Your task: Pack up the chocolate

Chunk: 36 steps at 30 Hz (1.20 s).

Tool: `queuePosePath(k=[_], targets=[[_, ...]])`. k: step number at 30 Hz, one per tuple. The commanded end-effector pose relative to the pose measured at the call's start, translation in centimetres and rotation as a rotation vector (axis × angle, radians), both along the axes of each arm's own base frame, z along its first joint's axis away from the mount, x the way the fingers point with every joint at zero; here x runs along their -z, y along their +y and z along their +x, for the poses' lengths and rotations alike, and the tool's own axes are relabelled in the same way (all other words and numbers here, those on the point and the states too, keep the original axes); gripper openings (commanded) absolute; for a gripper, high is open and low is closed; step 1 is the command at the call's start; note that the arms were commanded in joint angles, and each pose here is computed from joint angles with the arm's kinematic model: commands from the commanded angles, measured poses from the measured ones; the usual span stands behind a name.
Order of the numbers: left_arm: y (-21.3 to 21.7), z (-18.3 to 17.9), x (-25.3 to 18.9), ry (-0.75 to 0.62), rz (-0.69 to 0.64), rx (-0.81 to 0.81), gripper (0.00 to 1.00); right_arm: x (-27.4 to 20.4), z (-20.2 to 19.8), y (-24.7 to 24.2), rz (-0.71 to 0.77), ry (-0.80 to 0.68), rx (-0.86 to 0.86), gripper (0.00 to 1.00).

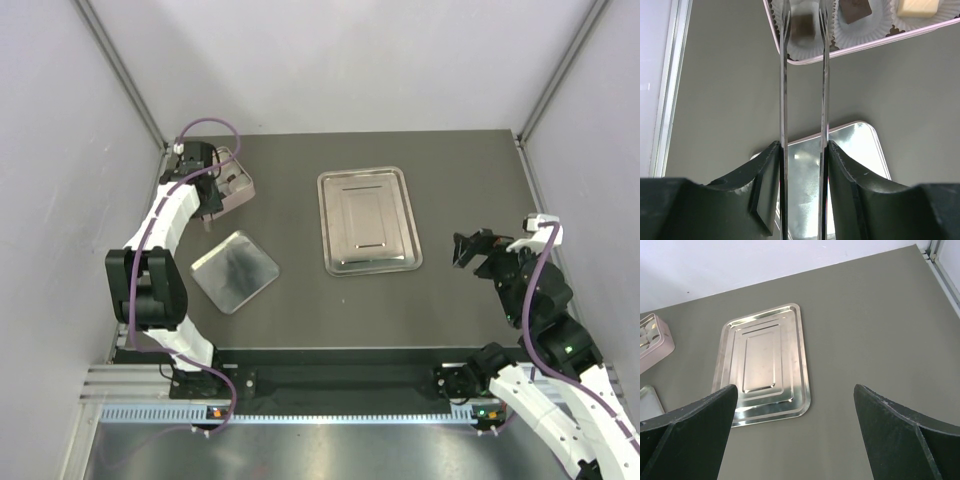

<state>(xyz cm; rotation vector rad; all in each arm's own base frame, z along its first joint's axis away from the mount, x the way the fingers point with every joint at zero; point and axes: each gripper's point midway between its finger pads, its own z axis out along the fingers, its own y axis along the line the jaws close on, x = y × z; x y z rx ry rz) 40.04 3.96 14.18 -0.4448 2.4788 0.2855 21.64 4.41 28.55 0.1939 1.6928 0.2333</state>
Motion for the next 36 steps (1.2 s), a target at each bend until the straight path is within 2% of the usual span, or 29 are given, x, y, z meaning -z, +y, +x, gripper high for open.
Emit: queuePosePath(k=[1,6,12,17,22,24,27,30,36], targets=[[0.5,1.1,-2.0,-0.079,0.020,-0.016,0.46,-1.1,-0.1,-0.3,0.007,-0.045,0.006,1.00],[0.7,1.3,-2.7,-0.095,0.029,-0.027,0.46,-1.3,-0.1,-0.2,0.009,-0.045,0.003,1.00],[-0.5,1.7,-5.1,-0.160,-0.027,0.014,0.46,-1.7,-0.2,-0.2,0.013,-0.045,-0.003,1.00],[-4.0,1.7,-8.0,-0.240,-0.093,0.111,0.46,-1.4,-0.2,0.0,0.007,-0.026,-0.008,1.00],[-9.2,0.7,-10.0,-0.299,-0.135,0.215,0.46,-1.2,-0.2,0.4,0.023,-0.008,-0.021,1.00],[-13.3,0.1,-10.1,-0.331,-0.221,0.319,0.45,-1.1,-0.2,0.5,0.019,0.001,-0.024,1.00],[-16.7,-0.8,-9.1,-0.331,-0.259,0.384,0.46,-0.2,-0.1,0.4,-0.001,0.037,-0.020,1.00],[-18.2,-0.9,-7.3,-0.311,-0.287,0.398,0.46,0.4,-0.3,0.1,-0.017,0.071,-0.004,1.00],[-19.6,1.5,-4.0,-0.292,-0.289,0.399,0.46,-0.2,-0.4,-0.4,-0.001,0.069,0.028,1.00]])
